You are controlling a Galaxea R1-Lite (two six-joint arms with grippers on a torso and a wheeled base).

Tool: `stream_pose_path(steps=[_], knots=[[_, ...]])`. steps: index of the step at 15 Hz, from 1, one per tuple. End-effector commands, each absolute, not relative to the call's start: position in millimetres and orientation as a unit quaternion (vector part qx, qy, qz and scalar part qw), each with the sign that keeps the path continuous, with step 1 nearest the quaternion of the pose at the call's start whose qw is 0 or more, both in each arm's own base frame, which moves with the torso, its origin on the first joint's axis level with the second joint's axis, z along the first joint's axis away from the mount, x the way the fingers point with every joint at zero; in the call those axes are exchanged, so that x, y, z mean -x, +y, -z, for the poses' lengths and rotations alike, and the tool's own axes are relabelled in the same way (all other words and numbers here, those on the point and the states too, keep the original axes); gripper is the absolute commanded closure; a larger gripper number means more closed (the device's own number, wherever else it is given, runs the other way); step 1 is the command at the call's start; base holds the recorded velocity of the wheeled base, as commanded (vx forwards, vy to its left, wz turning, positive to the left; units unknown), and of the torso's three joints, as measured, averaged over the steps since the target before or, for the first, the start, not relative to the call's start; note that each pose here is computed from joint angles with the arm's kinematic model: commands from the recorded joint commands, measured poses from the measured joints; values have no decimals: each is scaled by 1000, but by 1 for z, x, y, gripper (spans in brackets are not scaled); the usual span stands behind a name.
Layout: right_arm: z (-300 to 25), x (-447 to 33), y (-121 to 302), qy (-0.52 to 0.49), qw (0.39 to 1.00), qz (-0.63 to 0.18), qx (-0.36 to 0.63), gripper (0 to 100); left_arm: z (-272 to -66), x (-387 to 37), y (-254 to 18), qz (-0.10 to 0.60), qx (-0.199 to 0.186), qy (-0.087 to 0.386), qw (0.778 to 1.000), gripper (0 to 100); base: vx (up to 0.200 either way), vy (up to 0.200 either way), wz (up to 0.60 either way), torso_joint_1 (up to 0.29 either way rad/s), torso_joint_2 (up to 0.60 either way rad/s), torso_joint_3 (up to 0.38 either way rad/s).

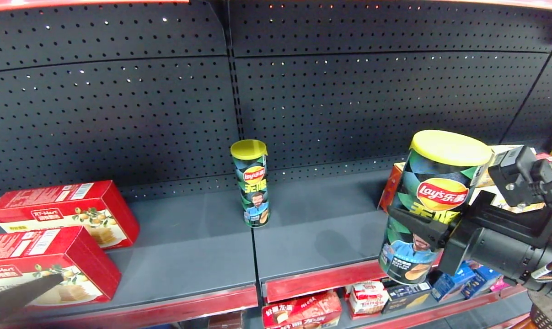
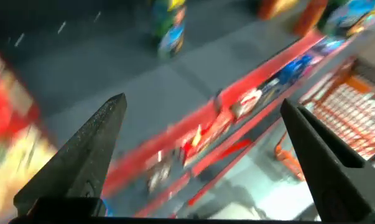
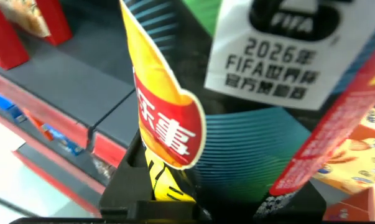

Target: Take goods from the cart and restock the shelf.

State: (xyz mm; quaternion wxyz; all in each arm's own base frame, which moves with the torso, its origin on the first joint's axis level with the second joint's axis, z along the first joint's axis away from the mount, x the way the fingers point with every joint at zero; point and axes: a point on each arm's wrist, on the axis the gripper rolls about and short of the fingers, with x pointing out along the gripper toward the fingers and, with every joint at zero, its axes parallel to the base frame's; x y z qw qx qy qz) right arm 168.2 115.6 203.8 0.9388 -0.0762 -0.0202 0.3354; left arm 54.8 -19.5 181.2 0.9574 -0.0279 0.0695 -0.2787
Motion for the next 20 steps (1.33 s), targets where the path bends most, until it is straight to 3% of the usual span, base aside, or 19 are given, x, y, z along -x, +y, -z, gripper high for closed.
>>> stream_pose_path(steps=[1, 3, 6, 9, 12, 15, 20], knots=[[-207, -169, 112, -28, 943, -322, 75, 100, -177, -100, -32, 352, 40, 116, 928, 0, 0, 0, 0, 0, 0, 0], [-207, -169, 110, -27, 945, -318, 74, 100, -177, -116, -36, 380, 44, 119, 916, 0, 0, 0, 0, 0, 0, 0], [-209, -164, 107, -31, 945, -318, 73, 100, -172, -150, -40, 371, 47, 134, 918, 0, 0, 0, 0, 0, 0, 0], [-212, -163, 106, -38, 944, -319, 71, 100, -161, -195, -47, 372, 41, 96, 922, 0, 0, 0, 0, 0, 0, 0], [-209, -161, 105, -33, 944, -321, 72, 100, -153, -223, -56, 409, 36, 65, 910, 0, 0, 0, 0, 0, 0, 0], [-210, -158, 104, -38, 944, -320, 71, 100, -153, -229, -58, 449, 37, 54, 891, 0, 0, 0, 0, 0, 0, 0], [-210, -161, 106, -35, 943, -324, 72, 100, -140, -257, -59, 446, 37, 57, 893, 0, 0, 0, 0, 0, 0, 0]])
